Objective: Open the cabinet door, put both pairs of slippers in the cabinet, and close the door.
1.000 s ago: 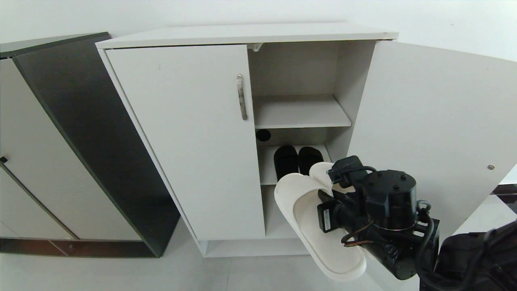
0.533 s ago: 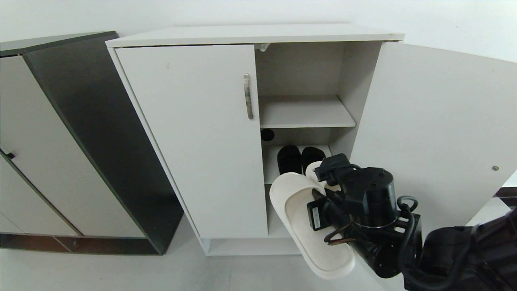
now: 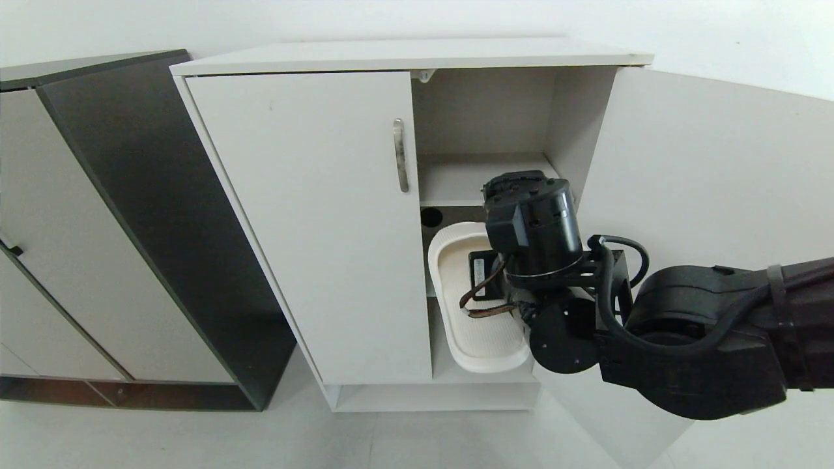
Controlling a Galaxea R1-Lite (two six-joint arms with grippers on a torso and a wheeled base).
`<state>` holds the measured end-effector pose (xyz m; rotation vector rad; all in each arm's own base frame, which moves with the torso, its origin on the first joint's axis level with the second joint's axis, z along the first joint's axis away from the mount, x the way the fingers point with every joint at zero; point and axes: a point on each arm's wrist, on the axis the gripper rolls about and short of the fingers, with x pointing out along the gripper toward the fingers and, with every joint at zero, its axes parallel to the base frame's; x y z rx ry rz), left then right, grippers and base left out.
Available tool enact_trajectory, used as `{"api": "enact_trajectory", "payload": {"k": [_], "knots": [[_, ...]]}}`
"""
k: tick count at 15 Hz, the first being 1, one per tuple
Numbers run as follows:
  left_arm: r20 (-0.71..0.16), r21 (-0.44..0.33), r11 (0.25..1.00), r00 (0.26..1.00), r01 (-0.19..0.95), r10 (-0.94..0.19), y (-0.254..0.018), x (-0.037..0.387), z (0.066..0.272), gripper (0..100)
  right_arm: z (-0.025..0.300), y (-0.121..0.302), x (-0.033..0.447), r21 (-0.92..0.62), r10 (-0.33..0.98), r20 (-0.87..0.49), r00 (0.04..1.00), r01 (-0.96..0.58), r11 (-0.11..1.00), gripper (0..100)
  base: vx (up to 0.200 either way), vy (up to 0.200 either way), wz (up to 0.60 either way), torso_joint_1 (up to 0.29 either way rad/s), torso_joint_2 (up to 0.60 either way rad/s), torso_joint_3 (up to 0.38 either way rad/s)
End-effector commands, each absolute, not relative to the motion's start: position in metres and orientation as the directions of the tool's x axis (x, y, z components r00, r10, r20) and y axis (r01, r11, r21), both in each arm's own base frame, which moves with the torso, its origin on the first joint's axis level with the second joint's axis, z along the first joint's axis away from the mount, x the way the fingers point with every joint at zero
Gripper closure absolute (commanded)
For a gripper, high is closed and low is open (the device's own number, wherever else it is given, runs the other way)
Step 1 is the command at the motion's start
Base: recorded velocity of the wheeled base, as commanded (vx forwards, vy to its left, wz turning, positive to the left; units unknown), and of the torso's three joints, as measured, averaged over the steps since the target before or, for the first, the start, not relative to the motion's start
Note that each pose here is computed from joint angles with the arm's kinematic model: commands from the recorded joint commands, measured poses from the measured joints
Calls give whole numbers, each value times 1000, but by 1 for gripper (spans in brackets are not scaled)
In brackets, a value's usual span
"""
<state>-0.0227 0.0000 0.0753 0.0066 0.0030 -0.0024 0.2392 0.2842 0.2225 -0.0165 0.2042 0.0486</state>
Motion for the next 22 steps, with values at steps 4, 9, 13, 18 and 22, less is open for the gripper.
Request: {"api": "enact_trajectory", "payload": {"k": [4, 9, 13, 18, 22], "knots": [[-3, 9, 1000, 1000, 3, -3, 0, -23, 75, 100, 228, 288, 248, 9, 41, -145, 989, -40, 999, 100, 0, 0, 0, 0, 0, 0], [-3, 8, 1000, 1000, 3, -3, 0, -23, 75, 100, 225, 285, 260, 6, -9, -97, 995, 9, 1000, 100, 0, 0, 0, 0, 0, 0], [-3, 9, 1000, 1000, 2, -2, 0, -23, 75, 100, 227, 283, 261, 11, -11, -94, 996, 12, 1000, 100, 0, 0, 0, 0, 0, 0], [-3, 6, 1000, 1000, 3, -3, 0, -23, 75, 100, 228, 283, 261, 13, -11, -92, 996, 12, 1000, 100, 160, 0, 0, 1, 3, 3], [-3, 6, 1000, 1000, 5, -5, 0, -23, 75, 100, 230, 282, 260, 19, -11, -87, 996, 12, 1000, 100, 200, 0, 0, 7, 4, 2]]}}
